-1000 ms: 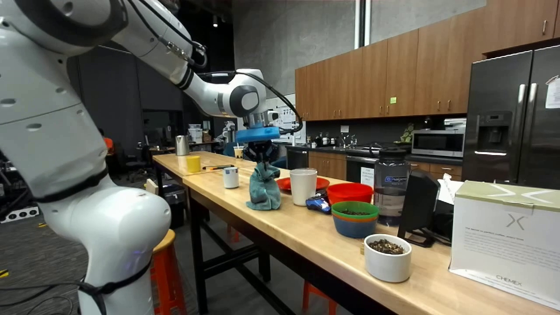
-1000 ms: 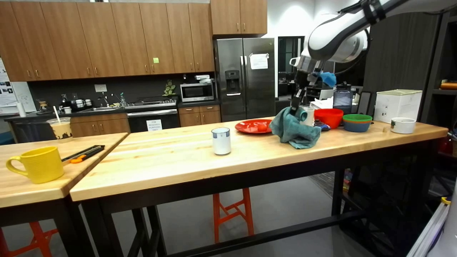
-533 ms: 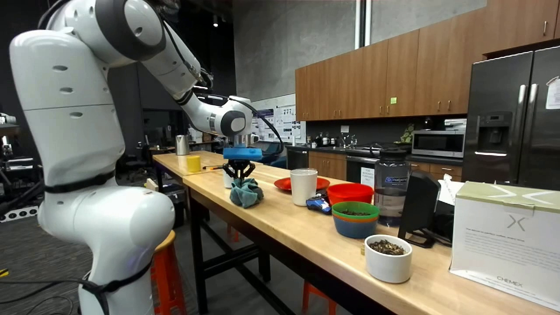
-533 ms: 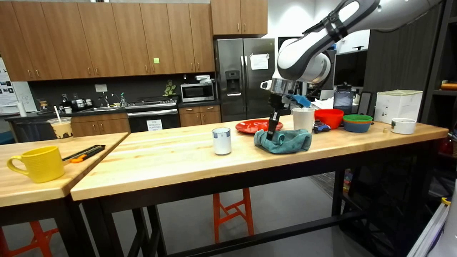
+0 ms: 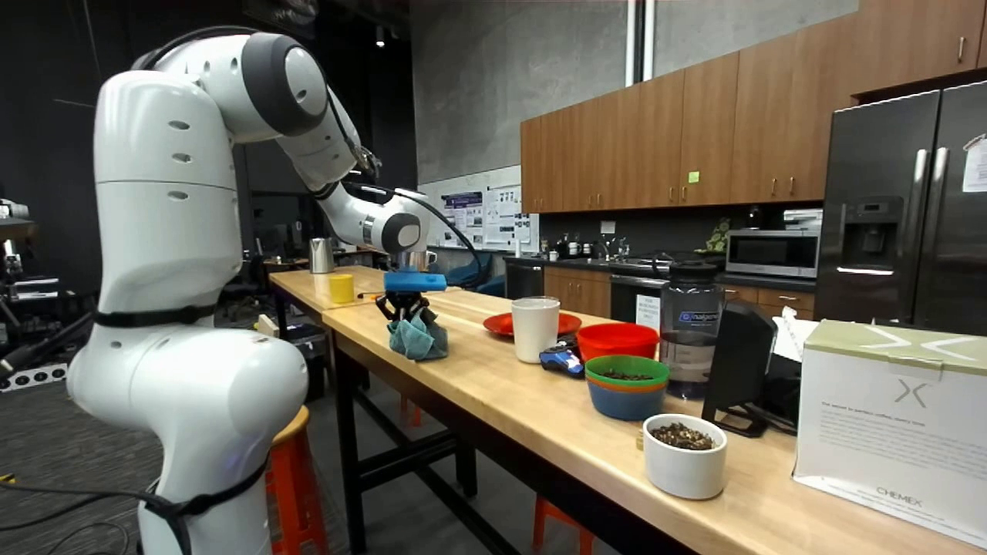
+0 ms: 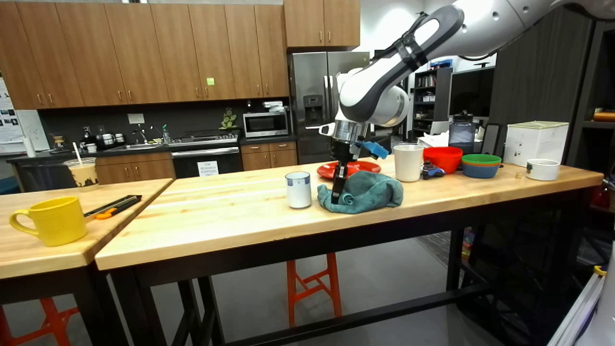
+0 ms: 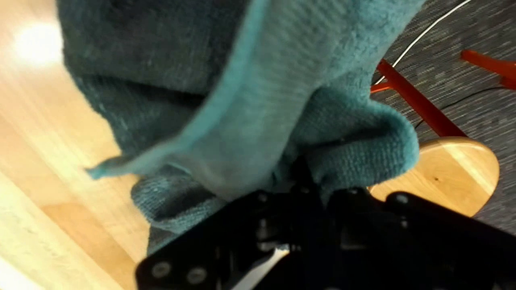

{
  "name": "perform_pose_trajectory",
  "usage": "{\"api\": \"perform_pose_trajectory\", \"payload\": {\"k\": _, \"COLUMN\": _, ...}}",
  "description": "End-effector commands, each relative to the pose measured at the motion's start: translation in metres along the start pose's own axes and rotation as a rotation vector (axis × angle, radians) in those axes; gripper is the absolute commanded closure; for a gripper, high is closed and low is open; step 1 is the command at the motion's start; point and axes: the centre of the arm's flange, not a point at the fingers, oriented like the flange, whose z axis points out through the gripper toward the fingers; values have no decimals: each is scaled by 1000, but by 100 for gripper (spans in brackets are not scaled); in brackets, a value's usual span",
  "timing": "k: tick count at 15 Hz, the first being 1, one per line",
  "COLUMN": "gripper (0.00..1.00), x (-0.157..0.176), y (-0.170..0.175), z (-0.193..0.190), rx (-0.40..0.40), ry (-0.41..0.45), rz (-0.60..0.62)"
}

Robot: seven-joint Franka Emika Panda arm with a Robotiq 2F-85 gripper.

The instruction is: Unfold the light blue towel.

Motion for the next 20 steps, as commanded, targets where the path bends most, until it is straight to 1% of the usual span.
{"api": "perform_pose_trajectory", "payload": {"k": 1, "gripper": 98, "x": 22, "y": 9, "z": 17, "rx": 38, "ry": -6, "rz": -42}}
{"api": "perform_pose_trajectory", "payload": {"k": 8, "gripper": 98, "x": 43, "y": 11, "z": 29, "rx": 63, "ry": -3, "rz": -75}}
{"api": "perform_pose_trajectory", "payload": {"k": 9, "gripper": 68, "x": 44, "y": 12, "z": 29, "rx": 63, "ry": -2, "rz": -72}}
{"api": "perform_pose_trajectory", "payload": {"k": 10, "gripper": 66, "x": 43, "y": 15, "z": 28, "rx": 62, "ry": 1, "rz": -66}}
{"api": "perform_pose_trajectory", "payload": {"k": 12, "gripper": 56, "x": 33, "y": 24, "z": 22, "rx": 53, "ry": 3, "rz": -46}}
{"api": "perform_pose_trajectory", "payload": {"k": 16, "gripper": 32, "x": 0, "y": 53, "z": -3, "rx": 15, "ry": 8, "rz": 35}}
{"api": "perform_pose_trajectory", "payload": {"k": 19, "gripper": 12, "x": -30, "y": 86, "z": -33, "rx": -18, "ry": -1, "rz": 111}}
{"api": "perform_pose_trajectory", "payload": {"k": 20, "gripper": 5, "x": -41, "y": 98, "z": -47, "rx": -34, "ry": -7, "rz": 138}}
